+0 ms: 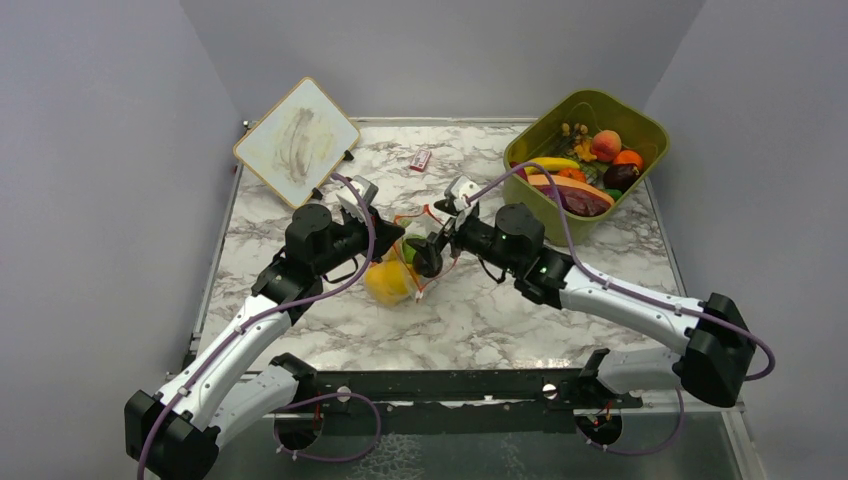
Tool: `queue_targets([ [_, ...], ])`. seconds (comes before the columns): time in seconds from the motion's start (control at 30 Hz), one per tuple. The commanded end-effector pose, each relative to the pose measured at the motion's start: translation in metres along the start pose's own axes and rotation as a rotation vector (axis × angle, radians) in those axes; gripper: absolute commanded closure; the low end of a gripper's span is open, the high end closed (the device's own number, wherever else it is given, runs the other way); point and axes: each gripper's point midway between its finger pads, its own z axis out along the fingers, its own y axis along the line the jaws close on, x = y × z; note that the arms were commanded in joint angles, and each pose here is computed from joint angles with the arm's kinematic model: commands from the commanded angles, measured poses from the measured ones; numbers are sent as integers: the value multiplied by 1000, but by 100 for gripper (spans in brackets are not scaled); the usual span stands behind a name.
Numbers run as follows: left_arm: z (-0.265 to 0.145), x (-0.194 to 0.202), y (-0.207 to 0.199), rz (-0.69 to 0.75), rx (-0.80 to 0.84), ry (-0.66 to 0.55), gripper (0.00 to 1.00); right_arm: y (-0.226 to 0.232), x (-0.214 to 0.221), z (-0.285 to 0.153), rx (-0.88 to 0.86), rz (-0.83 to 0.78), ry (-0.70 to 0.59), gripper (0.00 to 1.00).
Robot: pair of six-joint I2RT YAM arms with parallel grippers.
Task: Place the food in the zip-top bag and seal the zipper
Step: Place the fake fruit in the zipper food storage bag.
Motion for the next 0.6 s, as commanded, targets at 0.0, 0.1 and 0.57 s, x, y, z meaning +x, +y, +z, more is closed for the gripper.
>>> queue_targets([
  [0.0, 1, -14, -7, 12, 34, -48, 100, 7, -21, -15, -30, 31, 45, 2],
  [0.1, 1, -14, -8, 13, 38, -48, 100, -4, -33, -19, 18, 8, 51, 0],
  [0.57, -2, -16, -10, 20, 43, -59, 100, -82, -58, -21, 227, -28, 106, 1],
])
